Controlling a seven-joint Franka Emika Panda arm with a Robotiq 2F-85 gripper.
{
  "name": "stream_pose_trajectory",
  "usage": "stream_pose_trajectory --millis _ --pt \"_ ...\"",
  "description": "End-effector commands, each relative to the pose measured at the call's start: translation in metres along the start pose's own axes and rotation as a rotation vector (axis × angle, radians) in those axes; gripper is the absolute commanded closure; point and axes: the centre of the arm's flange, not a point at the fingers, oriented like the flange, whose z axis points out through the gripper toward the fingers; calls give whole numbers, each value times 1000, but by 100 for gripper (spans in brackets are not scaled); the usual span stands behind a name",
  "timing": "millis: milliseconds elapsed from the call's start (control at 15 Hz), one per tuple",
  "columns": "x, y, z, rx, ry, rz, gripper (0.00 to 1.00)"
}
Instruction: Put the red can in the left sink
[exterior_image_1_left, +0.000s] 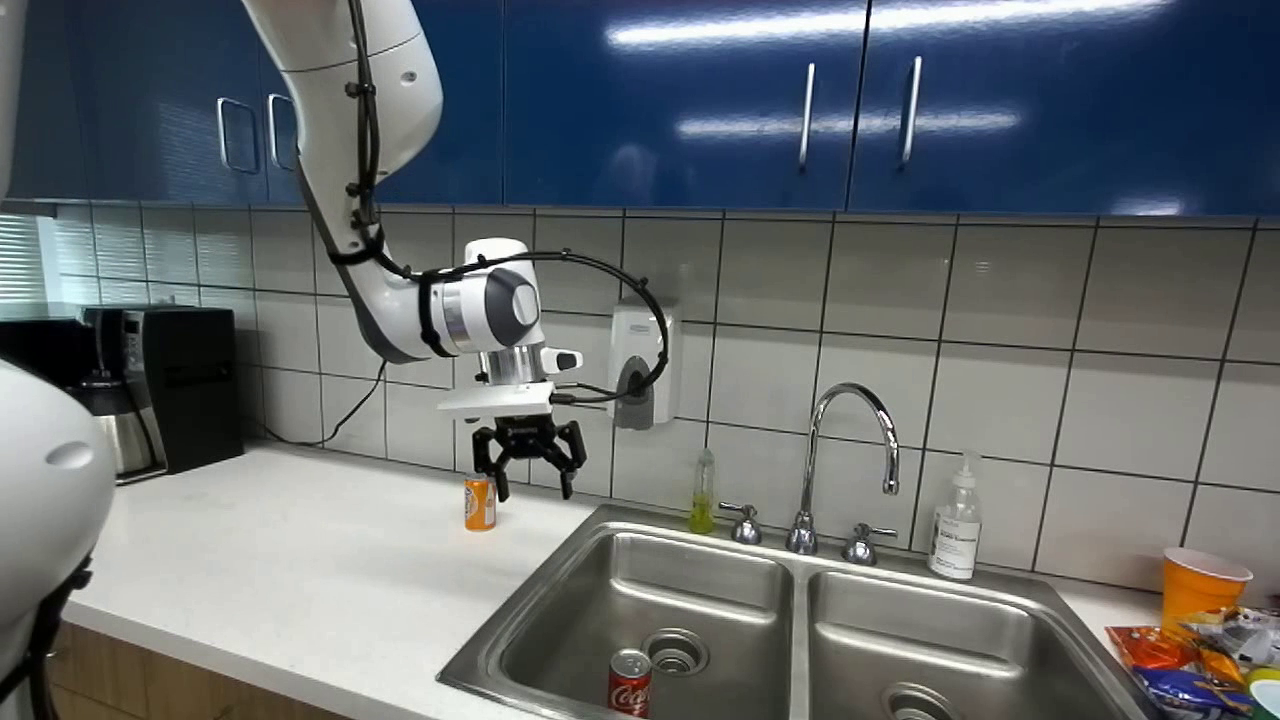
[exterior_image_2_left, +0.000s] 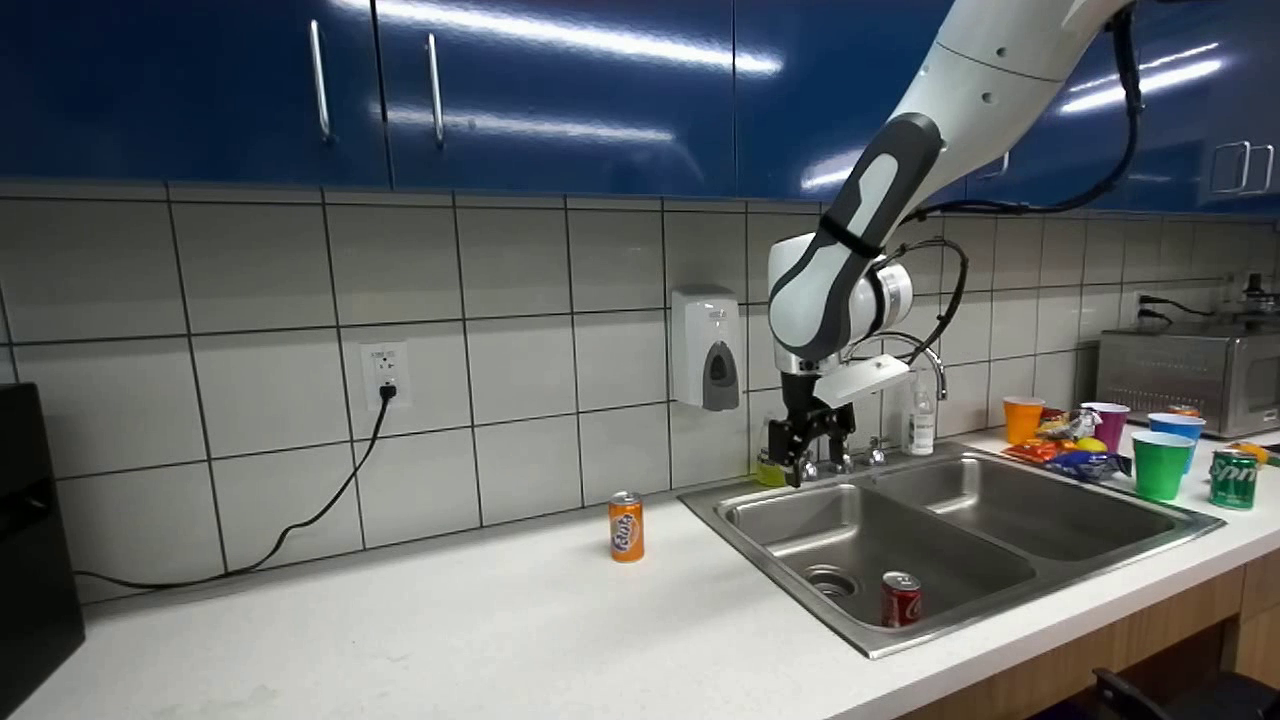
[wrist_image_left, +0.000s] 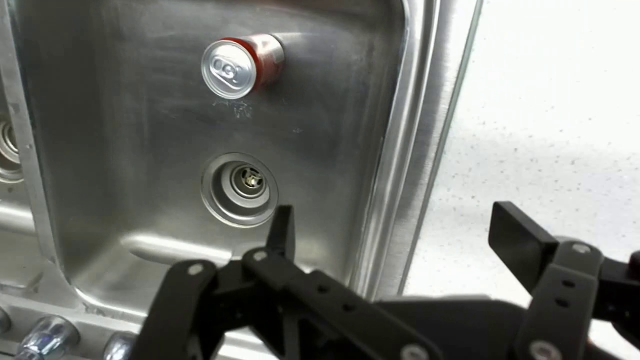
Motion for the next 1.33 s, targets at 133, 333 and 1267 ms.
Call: stream_pose_trajectory --millis 133,333,1267 --pt "-10 -29 -34 43 -6 -80 0" --pt "-14 -37 -42 58 -15 -97 0" --pt "-14 -52 -40 54 -30 -112 0"
